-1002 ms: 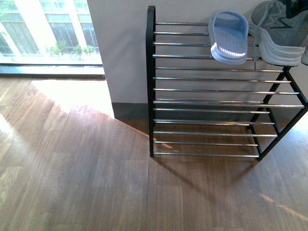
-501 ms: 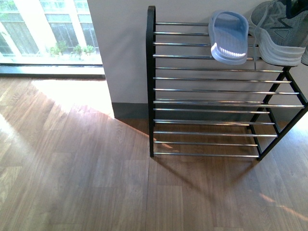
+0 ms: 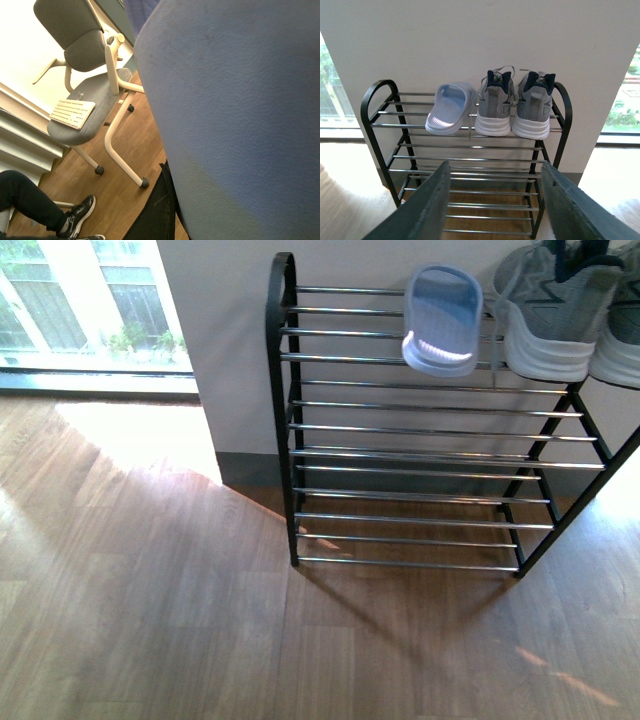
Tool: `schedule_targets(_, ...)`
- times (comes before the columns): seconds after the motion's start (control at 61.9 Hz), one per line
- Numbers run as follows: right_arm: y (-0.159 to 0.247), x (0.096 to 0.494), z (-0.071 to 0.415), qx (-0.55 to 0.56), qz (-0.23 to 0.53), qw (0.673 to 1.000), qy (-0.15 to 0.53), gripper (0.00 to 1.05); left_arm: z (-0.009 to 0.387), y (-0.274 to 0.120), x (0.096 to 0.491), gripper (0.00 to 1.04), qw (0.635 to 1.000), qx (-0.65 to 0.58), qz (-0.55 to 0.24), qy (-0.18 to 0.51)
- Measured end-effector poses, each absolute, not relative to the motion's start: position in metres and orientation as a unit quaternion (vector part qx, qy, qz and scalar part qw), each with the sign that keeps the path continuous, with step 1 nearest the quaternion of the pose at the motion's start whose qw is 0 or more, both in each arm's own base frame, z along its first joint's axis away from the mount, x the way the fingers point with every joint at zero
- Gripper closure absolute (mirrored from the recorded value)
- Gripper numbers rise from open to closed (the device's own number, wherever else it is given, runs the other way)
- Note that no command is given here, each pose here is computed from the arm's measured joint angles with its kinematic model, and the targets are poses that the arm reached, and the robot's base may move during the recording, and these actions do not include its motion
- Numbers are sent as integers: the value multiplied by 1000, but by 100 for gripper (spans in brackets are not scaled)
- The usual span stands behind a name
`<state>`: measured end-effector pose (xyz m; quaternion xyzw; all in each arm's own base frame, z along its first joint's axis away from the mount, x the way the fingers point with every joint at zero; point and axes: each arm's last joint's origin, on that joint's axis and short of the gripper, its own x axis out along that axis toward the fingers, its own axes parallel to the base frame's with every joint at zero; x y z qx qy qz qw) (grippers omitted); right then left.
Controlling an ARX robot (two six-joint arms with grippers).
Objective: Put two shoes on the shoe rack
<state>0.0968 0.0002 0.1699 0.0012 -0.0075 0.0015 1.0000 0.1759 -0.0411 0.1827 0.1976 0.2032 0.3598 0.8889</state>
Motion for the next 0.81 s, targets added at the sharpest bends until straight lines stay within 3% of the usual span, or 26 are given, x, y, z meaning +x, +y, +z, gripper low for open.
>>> schedule_targets(0.032,0,97,170,1,2,1000,-7,8,183,-41,176,103,889,197,360,202)
schedule_targets(0.081,0,97,170,1,-1,1000,-8,9,183,-41,176,103,890,196,359,202)
schedule_targets(0.145,0,97,170,1,-3,1000,-7,9,187,-47,185,103,934,118,291,172)
schedule_targets(0.275,0,97,170,1,-2,1000,-8,9,203,-59,230,103,956,64,204,199)
schedule_targets(0.404,0,97,170,1,-1,1000,-7,9,219,-79,287,103,961,57,137,235)
schedule_targets(0.582,0,97,170,1,-1,1000,-7,9,230,-137,391,103,947,133,45,287)
schedule_targets(0.808,0,97,170,1,-1,1000,-7,9,228,-173,458,103,929,184,9,321)
